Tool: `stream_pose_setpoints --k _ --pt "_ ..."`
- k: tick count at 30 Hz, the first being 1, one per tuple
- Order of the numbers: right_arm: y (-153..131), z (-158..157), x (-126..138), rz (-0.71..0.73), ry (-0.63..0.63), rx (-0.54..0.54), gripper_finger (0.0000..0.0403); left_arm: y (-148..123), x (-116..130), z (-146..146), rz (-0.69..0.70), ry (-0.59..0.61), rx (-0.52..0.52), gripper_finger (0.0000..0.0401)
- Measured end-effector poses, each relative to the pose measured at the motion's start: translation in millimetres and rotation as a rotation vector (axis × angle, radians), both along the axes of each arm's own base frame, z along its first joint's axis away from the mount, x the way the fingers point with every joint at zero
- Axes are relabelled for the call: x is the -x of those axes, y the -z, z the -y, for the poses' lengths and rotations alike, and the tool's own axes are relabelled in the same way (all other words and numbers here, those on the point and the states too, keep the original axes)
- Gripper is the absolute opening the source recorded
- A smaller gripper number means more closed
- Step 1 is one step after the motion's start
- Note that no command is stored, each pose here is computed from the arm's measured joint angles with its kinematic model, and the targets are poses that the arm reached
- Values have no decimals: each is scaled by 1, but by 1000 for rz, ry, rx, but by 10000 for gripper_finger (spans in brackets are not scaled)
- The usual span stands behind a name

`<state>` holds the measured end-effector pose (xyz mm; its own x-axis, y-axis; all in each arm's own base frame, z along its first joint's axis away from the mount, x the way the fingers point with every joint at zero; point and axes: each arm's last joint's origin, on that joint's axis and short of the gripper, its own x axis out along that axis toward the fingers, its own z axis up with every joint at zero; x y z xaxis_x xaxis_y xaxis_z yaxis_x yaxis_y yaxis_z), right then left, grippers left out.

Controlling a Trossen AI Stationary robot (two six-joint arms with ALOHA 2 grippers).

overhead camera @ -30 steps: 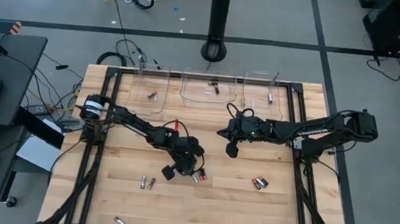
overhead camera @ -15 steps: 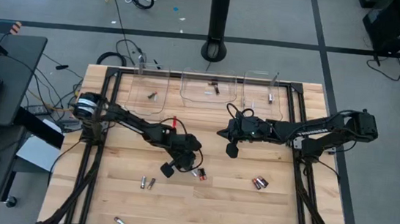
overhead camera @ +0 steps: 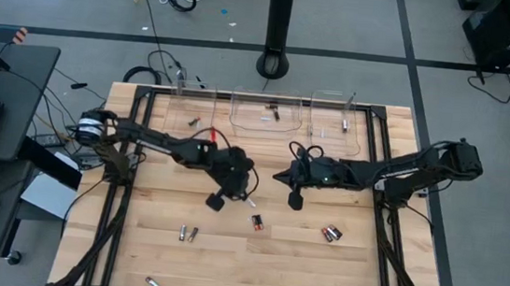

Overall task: Sort batteries
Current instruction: Put the silver battery into the right transparent bin

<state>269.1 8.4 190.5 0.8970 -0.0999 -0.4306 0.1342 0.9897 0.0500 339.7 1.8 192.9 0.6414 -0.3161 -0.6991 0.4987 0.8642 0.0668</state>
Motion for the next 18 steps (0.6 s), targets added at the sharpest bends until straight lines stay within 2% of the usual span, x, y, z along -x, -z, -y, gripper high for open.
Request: stream_pose_setpoints --k 5,10,18 --pt "-3 -12 0 39 26 22 53 -6 -5 -20 54 -91 107 44" --pt "-8 -21 -1 87 13 20 87 -13 -10 -28 106 -197 183 43" --pt "-8 -29 0 94 43 54 156 -15 -12 -31 140 -254 175 43"
